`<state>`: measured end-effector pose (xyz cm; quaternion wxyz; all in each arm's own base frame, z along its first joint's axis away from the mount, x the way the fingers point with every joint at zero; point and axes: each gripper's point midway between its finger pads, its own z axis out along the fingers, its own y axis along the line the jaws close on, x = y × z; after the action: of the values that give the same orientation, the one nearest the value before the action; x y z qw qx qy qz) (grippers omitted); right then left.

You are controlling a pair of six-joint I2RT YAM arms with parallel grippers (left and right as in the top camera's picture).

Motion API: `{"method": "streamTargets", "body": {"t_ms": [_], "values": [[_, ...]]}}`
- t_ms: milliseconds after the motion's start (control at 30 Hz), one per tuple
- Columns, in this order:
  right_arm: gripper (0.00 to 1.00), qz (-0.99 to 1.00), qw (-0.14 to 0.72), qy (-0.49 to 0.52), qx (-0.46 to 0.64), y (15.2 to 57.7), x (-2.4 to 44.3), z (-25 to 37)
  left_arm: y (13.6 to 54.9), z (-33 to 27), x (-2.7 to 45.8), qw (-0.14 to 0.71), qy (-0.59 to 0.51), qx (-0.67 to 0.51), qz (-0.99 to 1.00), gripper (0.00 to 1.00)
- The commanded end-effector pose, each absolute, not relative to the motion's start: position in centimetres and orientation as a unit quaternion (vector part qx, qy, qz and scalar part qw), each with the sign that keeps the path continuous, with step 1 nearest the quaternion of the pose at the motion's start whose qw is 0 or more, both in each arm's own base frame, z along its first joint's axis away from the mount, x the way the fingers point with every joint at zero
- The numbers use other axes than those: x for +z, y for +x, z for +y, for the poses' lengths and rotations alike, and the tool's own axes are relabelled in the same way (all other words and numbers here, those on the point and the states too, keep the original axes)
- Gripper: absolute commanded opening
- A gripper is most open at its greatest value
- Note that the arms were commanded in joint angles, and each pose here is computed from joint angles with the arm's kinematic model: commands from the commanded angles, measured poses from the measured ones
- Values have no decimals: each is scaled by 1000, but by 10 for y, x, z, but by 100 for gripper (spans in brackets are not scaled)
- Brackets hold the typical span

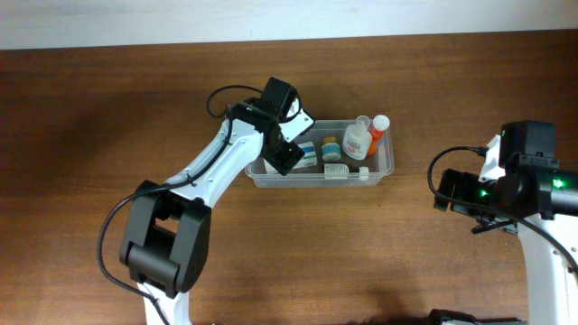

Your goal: Pack container

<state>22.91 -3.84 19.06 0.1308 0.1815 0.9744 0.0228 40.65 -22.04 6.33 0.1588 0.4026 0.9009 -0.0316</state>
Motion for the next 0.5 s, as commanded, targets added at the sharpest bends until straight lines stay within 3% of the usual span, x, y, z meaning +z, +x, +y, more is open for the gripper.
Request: {"method": "streamTargets", "body": {"t_ms": [0, 233, 467], "values": [[98, 976, 131, 174, 18, 230, 188, -39, 421, -216, 138, 246, 368, -5, 897, 84], [98, 971, 164, 172, 17, 245, 193, -42, 431, -139, 245, 362, 207, 50, 908, 93], [98, 962, 210, 173, 3, 265, 202, -50, 427, -24, 296, 409, -21, 38, 912, 99]]}}
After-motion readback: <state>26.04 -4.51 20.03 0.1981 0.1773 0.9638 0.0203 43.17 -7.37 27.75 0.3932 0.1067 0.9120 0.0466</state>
